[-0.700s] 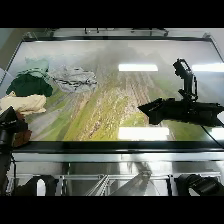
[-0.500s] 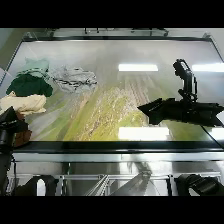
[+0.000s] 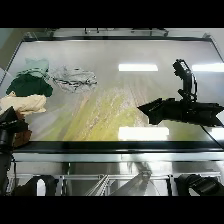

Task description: Fold the shirts.

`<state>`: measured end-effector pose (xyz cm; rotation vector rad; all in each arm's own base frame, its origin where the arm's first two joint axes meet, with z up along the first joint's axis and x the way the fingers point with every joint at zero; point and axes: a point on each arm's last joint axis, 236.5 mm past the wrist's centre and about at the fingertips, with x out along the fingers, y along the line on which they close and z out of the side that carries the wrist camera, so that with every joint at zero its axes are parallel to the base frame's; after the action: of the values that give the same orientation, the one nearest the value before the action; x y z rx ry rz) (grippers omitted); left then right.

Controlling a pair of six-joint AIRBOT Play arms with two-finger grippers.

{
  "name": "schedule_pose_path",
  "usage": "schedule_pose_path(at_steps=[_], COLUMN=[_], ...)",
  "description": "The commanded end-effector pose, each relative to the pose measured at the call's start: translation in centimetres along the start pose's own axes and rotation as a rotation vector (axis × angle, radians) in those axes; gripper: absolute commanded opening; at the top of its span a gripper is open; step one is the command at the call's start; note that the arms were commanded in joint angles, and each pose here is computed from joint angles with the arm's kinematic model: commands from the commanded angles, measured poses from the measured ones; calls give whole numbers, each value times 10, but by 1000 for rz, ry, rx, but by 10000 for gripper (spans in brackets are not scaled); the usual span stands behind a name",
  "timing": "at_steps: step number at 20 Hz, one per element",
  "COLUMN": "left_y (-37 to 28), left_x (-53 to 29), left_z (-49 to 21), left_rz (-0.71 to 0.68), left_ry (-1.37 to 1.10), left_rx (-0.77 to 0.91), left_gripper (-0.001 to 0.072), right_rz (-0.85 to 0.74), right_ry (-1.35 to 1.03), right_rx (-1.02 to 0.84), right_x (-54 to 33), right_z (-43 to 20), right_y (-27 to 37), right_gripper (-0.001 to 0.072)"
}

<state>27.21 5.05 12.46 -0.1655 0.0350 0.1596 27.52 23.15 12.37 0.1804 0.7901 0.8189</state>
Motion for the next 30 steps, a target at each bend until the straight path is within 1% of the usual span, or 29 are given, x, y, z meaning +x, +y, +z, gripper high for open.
schedule_pose_path(at_steps=[1,6,9,12,13,15,16,18,20,22,23,25,26,27,28,30], left_y=[0,-2,-10,-19,-23,-39,-49,-70,-84,-93,-97,-108,-113,-117,-122,-126], left_x=[0,0,-1,10,20,54,72,107,136,161,172,193,203,214,227,252], left_z=[-1,-2,-7,16,25,29,25,14,2,-17,-27,-54,-68,-79,-89,-102], left_rz=[0,-8,-41,-68,-87,-165,-222,-353,-466,-532,-559,-599,-603,-598,-583,-545], left_ry=[1,8,38,62,93,244,334,518,680,836,892,982,1010,1020,1017,993], left_rx=[0,-6,0,1,1,14,7,-10,-63,-161,-177,-144,-87,-29,34,162], left_gripper=[16,15,15,17,17,15,14,6,5,4,5,9,225,505,709,711], right_rz=[0,-3,37,131,118,49,-10,-93,-140,-176,-190,-210,-215,-217,-217,-218], right_ry=[1,-17,-31,-48,-70,-153,-189,-182,-150,-120,-108,-88,-76,-63,-47,-19], right_rx=[0,4,40,109,129,147,138,149,215,280,306,343,356,366,363,373], right_x=[0,0,0,-2,-2,-2,-4,-5,-5,-5,-4,1,5,9,13,21], right_z=[0,4,8,13,18,37,45,44,35,26,22,15,11,8,4,-4], right_y=[0,-1,8,30,26,6,-12,-46,-78,-106,-117,-135,-140,-144,-148,-154], right_gripper=[16,16,17,17,17,17,17,17,17,17,18,17,17,18,17,18])
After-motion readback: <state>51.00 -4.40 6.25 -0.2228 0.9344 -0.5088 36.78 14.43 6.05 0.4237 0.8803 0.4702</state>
